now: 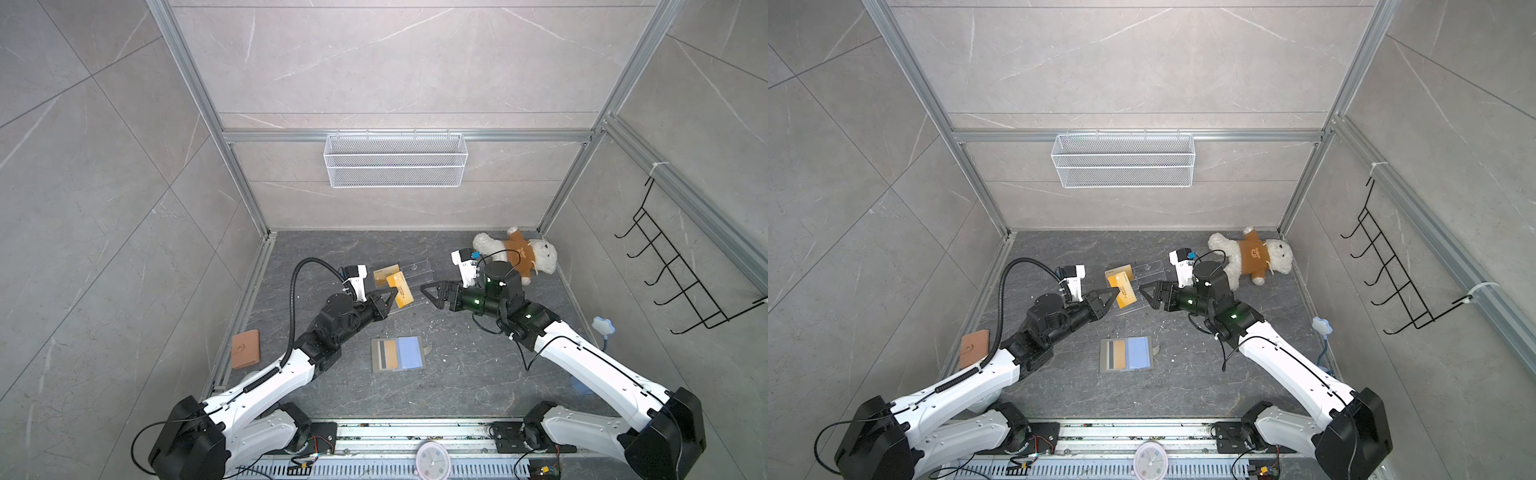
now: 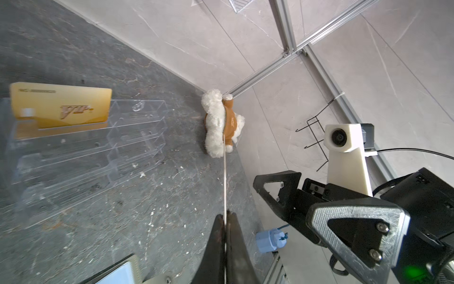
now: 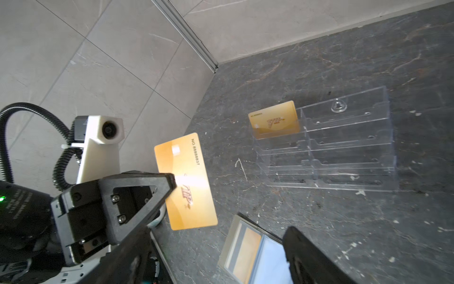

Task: Take the credit cards out of the card holder
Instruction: Place the credit card in the storage box.

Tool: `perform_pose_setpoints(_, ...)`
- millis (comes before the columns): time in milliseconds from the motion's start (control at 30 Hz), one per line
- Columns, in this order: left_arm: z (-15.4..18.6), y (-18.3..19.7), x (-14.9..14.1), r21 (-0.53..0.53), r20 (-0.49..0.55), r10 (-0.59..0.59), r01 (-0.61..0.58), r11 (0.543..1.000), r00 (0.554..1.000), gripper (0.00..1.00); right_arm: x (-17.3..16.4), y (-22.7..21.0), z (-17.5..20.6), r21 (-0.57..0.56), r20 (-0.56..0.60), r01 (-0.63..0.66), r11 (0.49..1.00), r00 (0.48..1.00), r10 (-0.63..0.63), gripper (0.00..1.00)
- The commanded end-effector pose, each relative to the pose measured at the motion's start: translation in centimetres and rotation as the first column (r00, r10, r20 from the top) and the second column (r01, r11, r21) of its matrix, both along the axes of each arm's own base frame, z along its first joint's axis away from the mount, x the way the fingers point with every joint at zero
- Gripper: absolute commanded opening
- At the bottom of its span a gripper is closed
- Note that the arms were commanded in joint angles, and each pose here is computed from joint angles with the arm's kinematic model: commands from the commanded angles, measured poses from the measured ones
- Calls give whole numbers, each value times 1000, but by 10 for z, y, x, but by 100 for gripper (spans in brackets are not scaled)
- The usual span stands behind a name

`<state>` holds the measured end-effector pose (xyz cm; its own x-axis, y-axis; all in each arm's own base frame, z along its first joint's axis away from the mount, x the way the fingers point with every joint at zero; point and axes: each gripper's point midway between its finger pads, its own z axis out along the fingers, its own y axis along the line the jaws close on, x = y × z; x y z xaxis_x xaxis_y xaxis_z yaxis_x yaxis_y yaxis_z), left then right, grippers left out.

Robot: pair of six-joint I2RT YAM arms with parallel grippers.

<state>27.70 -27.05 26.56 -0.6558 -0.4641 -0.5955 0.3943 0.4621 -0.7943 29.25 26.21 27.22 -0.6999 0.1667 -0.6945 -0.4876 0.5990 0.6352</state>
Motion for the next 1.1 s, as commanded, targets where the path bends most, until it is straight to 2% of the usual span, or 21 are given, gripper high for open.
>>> perform_pose_setpoints(0, 49, -13, -8, -57, 128, -81, 89, 994, 988, 0, -7, 1, 10, 43, 10, -30, 999, 1000, 30, 88)
perform_pose_setpoints(133, 53, -17, -16, -6, 173, -140, 143, 990, 975, 0, -9, -1, 8, 12, 22, -39, 999, 999, 39, 88)
perform_pose_setpoints(467, 56, -32, -33, 50, 224, -284, 280, 959, 932, 0, -13, 7, 20, 27, 55, -112, 993, 992, 111, 87)
perform_pose_setpoints(633, 54, -32, -37, 81, 229, -303, 292, 953, 925, 0, -17, 6, 19, 19, 62, -133, 991, 989, 132, 86)
perform_pose_setpoints(800, 54, -33, -38, 74, 230, -312, 303, 950, 922, 0, -19, 10, 18, 45, 62, -164, 985, 985, 161, 77)
perform_pose_setpoints(1067, 56, -36, -41, 39, 235, -330, 330, 943, 914, 0, -20, 14, 22, 95, 74, -202, 975, 978, 196, 55)
